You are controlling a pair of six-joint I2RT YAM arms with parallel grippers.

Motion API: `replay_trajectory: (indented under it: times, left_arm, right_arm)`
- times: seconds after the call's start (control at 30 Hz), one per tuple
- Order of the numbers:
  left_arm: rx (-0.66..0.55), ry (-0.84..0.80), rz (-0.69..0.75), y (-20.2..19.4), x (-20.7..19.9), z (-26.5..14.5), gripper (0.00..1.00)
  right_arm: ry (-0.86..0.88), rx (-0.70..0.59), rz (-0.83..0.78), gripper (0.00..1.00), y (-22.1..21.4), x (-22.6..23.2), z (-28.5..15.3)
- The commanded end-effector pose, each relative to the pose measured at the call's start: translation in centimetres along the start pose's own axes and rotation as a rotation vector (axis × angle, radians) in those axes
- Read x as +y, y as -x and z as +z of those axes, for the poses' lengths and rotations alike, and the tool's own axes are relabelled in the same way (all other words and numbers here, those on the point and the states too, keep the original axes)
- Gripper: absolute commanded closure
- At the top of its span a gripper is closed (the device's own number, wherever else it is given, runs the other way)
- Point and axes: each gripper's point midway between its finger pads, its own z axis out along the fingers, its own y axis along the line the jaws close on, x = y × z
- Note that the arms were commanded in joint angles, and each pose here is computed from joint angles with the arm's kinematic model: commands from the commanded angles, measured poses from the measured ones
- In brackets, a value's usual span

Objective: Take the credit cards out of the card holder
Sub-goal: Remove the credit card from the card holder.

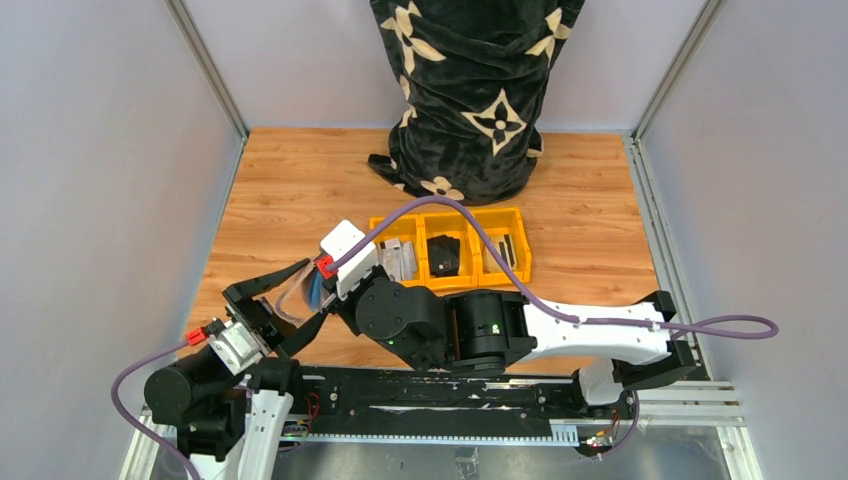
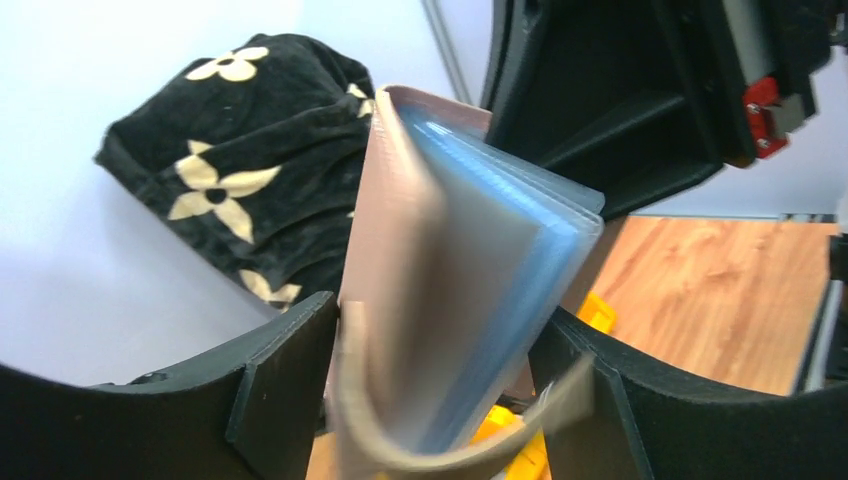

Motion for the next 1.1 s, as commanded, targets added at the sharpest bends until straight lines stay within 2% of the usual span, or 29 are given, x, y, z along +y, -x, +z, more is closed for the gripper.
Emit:
replay_trajectory:
  times: [0.0,0.37,0.67,0.83,0.9,1.07]
  left_arm:
    - [-0.027,0.12,0.076,0.6,2.3,-0.2,0.29]
    - [-0.015,0.093,0.109,2.3,1.2,-0.8,0.35]
    - [-0.072,0.138,0.012,4.5,1.7,-0.6,0.47]
    - [-0.073,0.06,-0.087,5.3,0.6,0.2,0.49]
    - [-0.064,-0.004,-0.144,5.6,-0.4,0.5,0.46]
    - [0.003,-0.158,-0.369,5.4,-3.1,0.8,0.27]
  right_arm:
    - [0.059,-0.011,0.053,1.0,0.6,1.6,-0.1]
    - [0.084,-0.058,0.094,1.0,0.4,-0.6,-2.5]
    - [0.202,-0.08,0.093,1.0,-0.4,-1.4,-5.4]
    - [0.321,-0.098,0.052,1.0,-0.6,-0.3,-6.7]
    - [0.362,-0.102,0.027,1.0,-0.6,0.1,-7.1]
    - [0.478,-0.135,-0.02,1.0,-0.4,1.2,-8.6]
